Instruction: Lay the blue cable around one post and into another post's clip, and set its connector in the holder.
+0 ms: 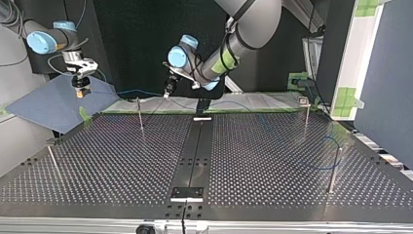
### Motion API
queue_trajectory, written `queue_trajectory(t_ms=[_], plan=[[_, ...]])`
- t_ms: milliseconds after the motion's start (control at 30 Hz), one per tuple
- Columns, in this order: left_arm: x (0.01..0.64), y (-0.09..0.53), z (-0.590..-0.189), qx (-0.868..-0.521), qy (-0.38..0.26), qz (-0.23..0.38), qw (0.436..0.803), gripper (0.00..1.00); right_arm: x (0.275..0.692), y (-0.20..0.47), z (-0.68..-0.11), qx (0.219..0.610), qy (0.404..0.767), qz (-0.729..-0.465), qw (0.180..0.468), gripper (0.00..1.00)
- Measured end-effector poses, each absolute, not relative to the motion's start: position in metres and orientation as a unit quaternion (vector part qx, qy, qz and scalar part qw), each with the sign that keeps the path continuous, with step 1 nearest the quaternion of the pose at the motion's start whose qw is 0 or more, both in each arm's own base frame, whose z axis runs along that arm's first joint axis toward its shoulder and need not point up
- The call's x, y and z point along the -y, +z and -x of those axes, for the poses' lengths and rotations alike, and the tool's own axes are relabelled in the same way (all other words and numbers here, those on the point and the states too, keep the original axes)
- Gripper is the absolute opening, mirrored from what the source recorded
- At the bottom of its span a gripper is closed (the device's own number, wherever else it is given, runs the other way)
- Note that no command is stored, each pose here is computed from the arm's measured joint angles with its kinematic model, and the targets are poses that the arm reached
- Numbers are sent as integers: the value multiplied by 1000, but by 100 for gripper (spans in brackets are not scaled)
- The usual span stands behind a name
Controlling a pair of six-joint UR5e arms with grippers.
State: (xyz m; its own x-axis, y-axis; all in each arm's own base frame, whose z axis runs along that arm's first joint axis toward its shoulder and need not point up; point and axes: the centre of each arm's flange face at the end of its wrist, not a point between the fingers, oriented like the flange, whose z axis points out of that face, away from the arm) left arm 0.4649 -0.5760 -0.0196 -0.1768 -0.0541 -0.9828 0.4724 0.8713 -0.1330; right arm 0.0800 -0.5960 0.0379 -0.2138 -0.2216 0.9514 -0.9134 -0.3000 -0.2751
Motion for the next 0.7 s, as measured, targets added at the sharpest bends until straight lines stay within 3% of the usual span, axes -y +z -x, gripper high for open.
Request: queue_trajectory(t_ms=[700], plan=[[577, -38, -479, -745, -207, -141, 618, 1, 602, 7, -77, 528, 572, -558, 290, 0]])
